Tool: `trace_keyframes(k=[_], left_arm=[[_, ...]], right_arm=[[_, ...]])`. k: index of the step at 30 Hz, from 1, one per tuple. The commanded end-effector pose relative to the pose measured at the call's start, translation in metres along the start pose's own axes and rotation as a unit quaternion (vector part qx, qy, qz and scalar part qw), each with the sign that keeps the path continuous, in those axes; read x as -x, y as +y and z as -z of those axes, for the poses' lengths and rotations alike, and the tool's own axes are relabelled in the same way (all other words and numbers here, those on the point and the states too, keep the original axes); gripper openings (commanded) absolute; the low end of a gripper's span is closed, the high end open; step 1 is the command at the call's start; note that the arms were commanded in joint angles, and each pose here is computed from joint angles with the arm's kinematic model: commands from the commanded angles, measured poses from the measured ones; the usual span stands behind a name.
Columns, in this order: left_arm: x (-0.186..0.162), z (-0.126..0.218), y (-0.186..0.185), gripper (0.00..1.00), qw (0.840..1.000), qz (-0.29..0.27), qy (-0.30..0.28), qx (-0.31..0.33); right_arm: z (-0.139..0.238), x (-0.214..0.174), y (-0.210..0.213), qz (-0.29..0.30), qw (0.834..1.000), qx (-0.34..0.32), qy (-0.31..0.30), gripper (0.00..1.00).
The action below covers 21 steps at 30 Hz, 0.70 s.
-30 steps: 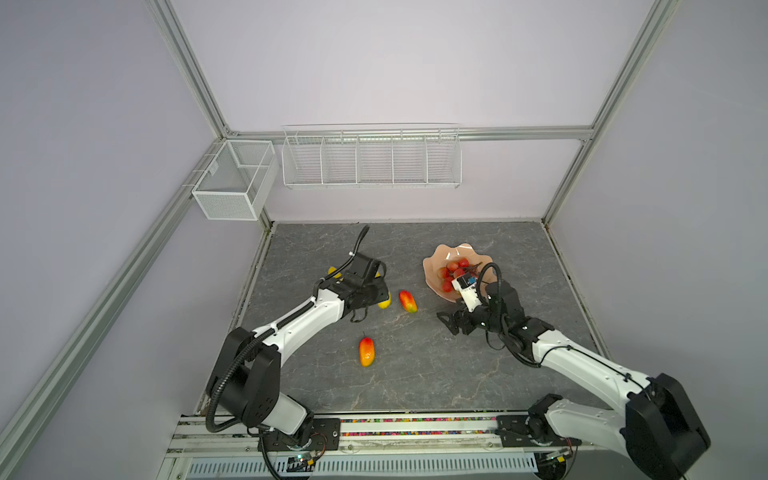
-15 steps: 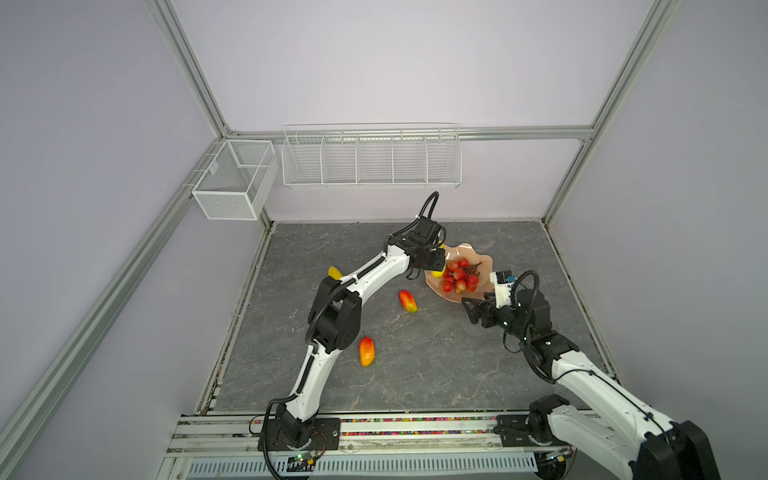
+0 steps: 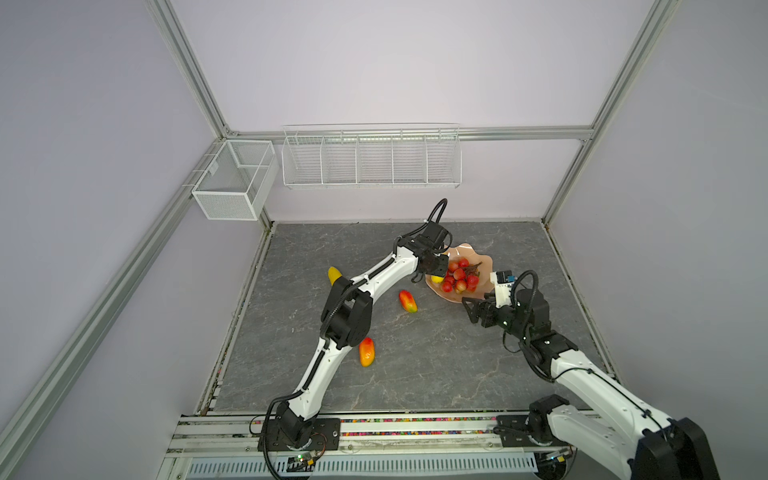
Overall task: Place and organize the fake fruits in the fruit bowl
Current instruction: 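Carry the yellow fruit to the bowl with the left gripper and release it, then grasp the second yellow fruit on the table with the left gripper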
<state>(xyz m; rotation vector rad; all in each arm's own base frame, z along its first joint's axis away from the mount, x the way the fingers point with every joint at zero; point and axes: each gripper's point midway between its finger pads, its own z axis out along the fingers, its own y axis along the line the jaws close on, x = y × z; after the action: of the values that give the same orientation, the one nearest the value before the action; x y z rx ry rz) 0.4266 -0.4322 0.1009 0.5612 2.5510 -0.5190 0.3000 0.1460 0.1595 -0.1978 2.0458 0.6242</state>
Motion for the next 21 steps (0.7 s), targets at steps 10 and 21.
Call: trace_keyframes(k=[10,21], left_arm=[[0.029,0.05,-0.009,0.6,0.998,-0.018,-0.063,0.005],[-0.051,0.153,0.183,0.72,0.942,0.154,-0.087,0.284]], right_arm=[[0.002,0.004,0.005,0.009,1.0,0.015,-0.012,0.88],[0.0,-0.007,0.08,0.124,0.984,0.13,-0.006,0.88]])
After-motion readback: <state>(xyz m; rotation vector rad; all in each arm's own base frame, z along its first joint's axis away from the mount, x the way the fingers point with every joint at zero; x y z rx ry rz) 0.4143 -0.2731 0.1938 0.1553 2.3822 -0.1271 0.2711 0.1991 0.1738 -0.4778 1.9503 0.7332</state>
